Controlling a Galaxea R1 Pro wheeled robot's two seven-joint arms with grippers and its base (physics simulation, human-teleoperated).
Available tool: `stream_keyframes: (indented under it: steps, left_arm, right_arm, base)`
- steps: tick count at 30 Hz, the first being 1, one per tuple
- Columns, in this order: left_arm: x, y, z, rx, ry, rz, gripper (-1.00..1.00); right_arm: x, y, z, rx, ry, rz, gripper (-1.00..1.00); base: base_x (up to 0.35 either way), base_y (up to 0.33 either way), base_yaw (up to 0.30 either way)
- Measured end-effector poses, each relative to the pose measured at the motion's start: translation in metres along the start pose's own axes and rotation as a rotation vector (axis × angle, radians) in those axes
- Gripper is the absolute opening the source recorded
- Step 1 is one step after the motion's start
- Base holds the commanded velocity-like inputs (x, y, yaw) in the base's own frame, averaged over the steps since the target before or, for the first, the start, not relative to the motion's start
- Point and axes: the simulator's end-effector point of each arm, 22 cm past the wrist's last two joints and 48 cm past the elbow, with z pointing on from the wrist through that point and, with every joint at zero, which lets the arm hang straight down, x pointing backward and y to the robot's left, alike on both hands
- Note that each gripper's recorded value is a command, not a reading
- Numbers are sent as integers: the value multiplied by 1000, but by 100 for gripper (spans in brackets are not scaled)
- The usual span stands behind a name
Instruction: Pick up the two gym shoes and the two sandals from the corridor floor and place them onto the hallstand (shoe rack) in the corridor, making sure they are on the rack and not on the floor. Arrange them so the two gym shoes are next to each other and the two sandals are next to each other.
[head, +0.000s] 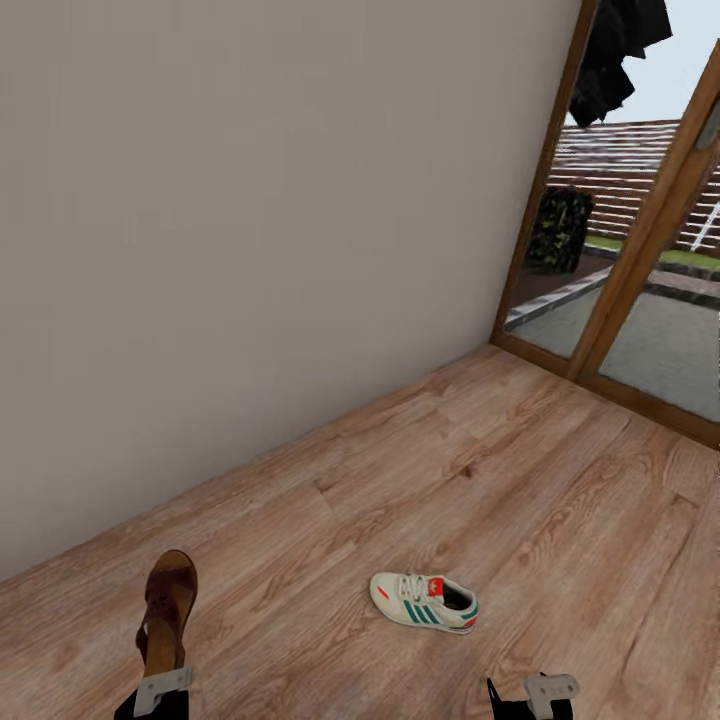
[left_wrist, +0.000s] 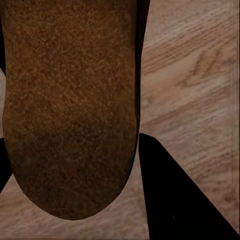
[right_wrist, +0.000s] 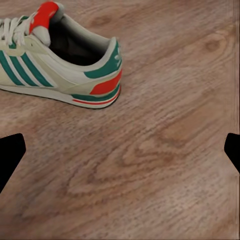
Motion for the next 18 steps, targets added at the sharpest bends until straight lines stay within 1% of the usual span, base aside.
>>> stream_keyframes:
  steps: [5,13,18]
  left_arm:
    - [0,0,0,-1,0,0,-100]
    - [0,1,0,-1,0,-1,-100]
    - [0,1,0,-3,-1,-2,-100]
  right_arm:
    - [2,1,0,-2,4,-2,100]
    - [3,-1,-1,-5,7,-8,100]
    - [3,-2,-1,-6,7,-11,100]
  base:
    - [0,-88,0]
    - [3,-9,0]
    - [135,-75,0]
